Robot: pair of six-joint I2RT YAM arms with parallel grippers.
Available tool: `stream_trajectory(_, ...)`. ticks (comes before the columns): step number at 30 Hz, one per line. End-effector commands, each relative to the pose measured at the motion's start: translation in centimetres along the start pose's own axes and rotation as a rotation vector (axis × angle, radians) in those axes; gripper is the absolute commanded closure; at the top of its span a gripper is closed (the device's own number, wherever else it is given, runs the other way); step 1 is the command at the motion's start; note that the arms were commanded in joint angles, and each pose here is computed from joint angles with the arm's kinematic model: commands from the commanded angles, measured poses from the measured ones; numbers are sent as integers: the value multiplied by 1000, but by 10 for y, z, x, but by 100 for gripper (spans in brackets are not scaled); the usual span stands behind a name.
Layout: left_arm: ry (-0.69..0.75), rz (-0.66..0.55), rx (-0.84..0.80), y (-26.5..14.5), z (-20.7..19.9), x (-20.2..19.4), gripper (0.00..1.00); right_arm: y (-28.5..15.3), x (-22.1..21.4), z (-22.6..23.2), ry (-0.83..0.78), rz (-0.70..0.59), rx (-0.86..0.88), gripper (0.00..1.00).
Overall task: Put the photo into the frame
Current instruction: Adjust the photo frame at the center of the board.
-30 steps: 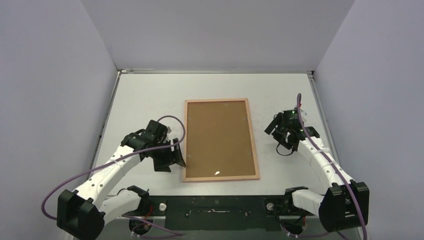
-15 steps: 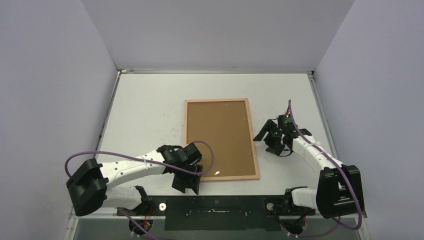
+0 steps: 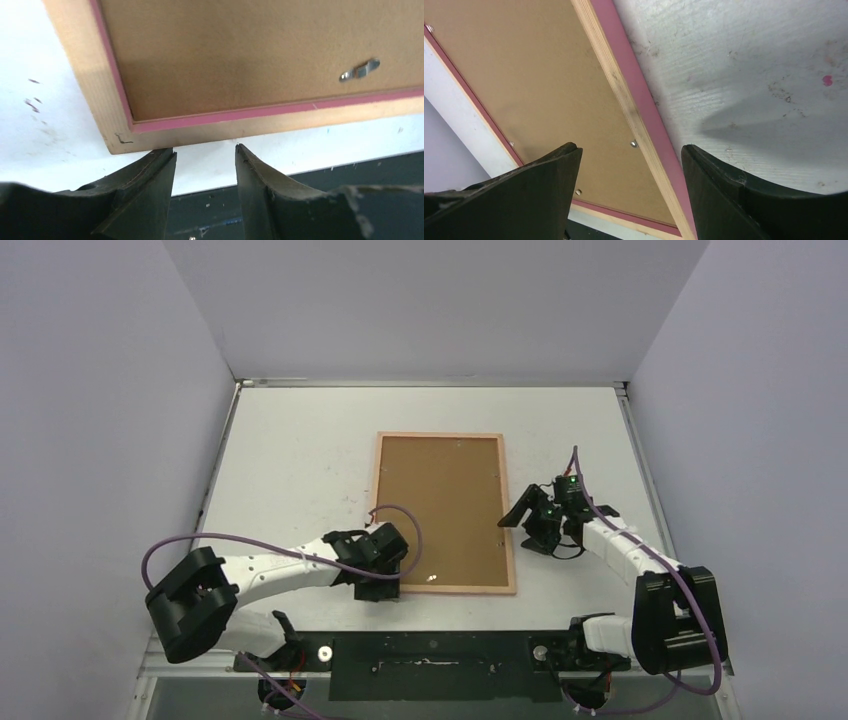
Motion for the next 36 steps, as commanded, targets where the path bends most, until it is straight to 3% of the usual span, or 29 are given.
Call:
stream_trajectory(1, -116, -157, 12, 5, 9, 35, 55, 2, -6, 6, 2, 16, 92, 25)
stream_trajectory(8, -236, -176, -41, -5, 44, 83, 60, 15, -33, 30, -130, 87, 124, 26)
stream_trajectory(17, -344, -176, -129, 4, 86, 135, 60, 42, -74, 81, -244, 82, 185, 26)
stream_trajectory(27, -492, -263, -81, -6, 144, 174, 65, 85, -135, 159, -447, 133, 196, 27)
stream_trajectory(32, -561, -285, -118, -14, 175, 177, 62, 65, -127, 172, -549, 67, 103, 26)
stream_trajectory(36, -644, -313, -172, -17, 192, 183, 52, 35, -114, 187, -643, 17, 144, 24)
Point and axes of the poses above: each gripper's point midway between its finger pads, its own y axis out along the fingers, its own z axis along the line the jaws close on, x = y × z, the point moved 8 cm from there along -y, back along the fingers, and after that the axes turned 7 degrees about y, right-handed, at the moved point
